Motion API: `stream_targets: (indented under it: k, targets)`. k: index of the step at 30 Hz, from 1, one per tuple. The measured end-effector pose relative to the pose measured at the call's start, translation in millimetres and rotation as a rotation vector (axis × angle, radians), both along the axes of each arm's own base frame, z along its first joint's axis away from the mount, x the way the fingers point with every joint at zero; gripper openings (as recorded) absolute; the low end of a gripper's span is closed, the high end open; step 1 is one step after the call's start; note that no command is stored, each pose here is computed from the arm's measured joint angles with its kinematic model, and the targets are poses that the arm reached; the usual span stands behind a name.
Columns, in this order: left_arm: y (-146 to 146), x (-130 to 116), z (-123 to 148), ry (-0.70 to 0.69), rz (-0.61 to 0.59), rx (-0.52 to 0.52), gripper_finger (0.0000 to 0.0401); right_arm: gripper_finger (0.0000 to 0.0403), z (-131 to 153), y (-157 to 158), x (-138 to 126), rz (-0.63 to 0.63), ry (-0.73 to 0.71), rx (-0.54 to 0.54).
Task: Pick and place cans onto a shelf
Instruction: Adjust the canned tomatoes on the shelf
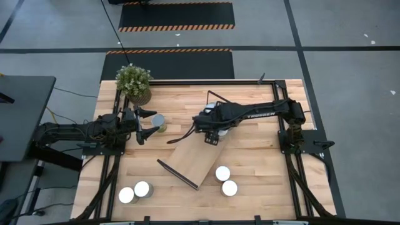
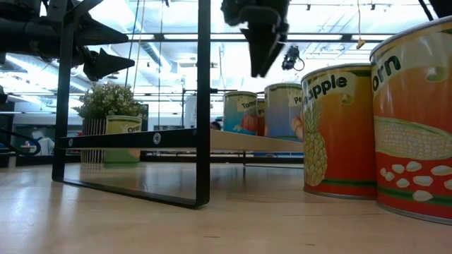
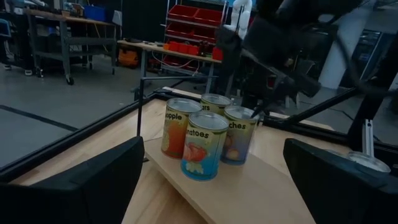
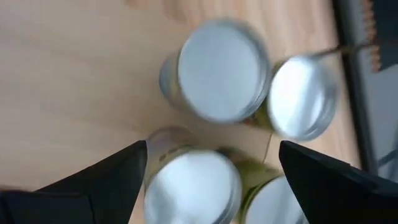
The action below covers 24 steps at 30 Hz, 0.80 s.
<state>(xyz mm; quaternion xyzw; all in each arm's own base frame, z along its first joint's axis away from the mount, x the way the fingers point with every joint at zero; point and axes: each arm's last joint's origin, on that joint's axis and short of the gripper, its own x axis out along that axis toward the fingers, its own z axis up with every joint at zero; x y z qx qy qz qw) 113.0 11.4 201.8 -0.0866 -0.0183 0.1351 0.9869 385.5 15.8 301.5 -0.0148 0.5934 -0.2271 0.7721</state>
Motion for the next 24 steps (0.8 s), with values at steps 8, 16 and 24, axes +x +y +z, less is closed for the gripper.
stream_targets:
  k: [8,16,24]
  targets:
    - [0.0,0.0,0.0,-0.007,0.000,-0.023,0.0392,0.0372,-2.0,5.0,23.0,0.175,-0.163,-0.114]
    - [0.0,0.0,-0.9,0.002,0.000,-0.017,0.0392,0.0372,-13.5,4.6,33.1,0.293,-0.174,-0.283]
    - [0.0,0.0,-1.2,0.004,0.000,-0.023,0.0392,0.0372,-39.6,-10.7,27.8,0.272,-0.086,-0.289]
